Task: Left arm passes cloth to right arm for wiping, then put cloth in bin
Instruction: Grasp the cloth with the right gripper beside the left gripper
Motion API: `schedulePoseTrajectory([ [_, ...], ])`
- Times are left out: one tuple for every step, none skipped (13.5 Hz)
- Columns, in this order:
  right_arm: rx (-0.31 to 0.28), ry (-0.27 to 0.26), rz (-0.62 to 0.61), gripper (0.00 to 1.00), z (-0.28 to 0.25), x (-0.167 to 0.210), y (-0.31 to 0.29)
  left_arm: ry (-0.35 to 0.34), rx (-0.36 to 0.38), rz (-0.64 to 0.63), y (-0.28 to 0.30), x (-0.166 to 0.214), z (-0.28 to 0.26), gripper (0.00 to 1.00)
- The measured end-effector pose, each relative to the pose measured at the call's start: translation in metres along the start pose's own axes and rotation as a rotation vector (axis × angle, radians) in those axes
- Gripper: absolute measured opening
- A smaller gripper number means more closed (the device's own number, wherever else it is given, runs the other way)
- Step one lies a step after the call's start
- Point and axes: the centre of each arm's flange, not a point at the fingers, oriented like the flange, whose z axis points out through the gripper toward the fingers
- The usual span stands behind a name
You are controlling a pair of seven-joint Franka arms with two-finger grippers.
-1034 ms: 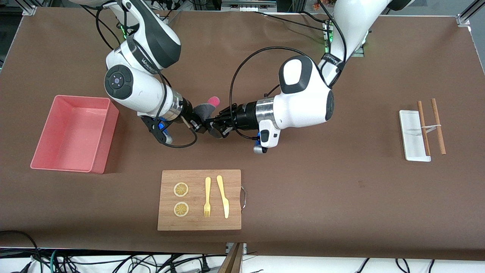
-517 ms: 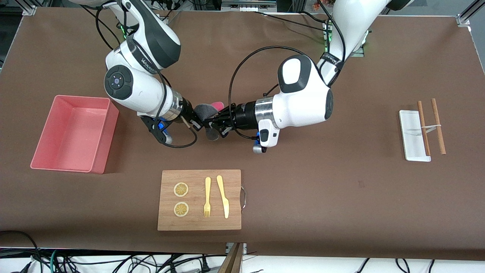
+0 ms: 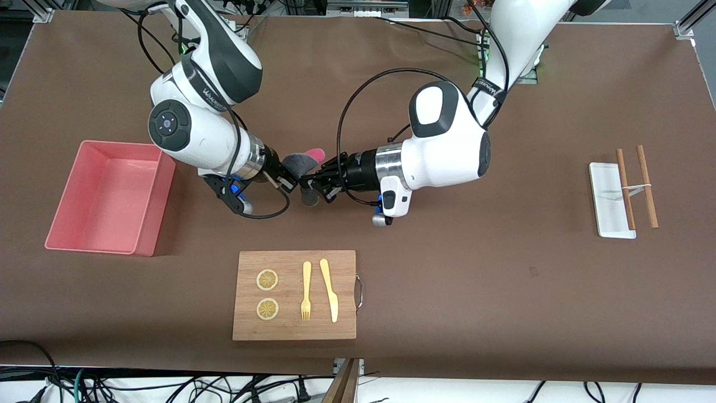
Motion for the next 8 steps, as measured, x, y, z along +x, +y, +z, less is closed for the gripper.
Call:
schedulePoseTrajectory([
  [0.0,0.001,-0.006,0.04,-0.0008,0.0033,0.0012,0.0,0.001,0.0,-0.0002,0.0001,0.0004,0.02],
  [0.001,0.001,-0.007,0.04,-0.0016,0.0059,0.002,0.0,0.001,0.0,-0.0004,0.0001,0.0007,0.02],
  [0.001,0.001,-0.007,0.04,-0.0021,0.0072,0.0025,0.0,0.001,0.0,-0.0005,0.0001,0.0009,0.02],
  [0.001,0.001,-0.007,0.04,-0.0021,0.0075,0.0027,0.0,0.001,0.0,-0.0005,0.0001,0.0011,0.02],
  [0.001,0.001,-0.008,0.04,-0.0021,0.0074,0.0027,0.0,0.001,0.0,-0.0005,0.0002,0.0011,0.02],
  [0.0,0.001,-0.008,0.04,-0.0021,0.0074,0.0027,0.0,0.001,-0.001,-0.0006,0.0003,0.0011,0.02],
  [0.0,0.001,-0.008,0.04,-0.0021,0.0074,0.0027,0.0,0.001,-0.001,-0.0006,0.0003,0.0011,0.02],
  [0.0,0.001,-0.008,0.04,-0.0021,0.0075,0.0027,0.0,0.001,-0.001,-0.0006,0.0003,0.0012,0.02],
])
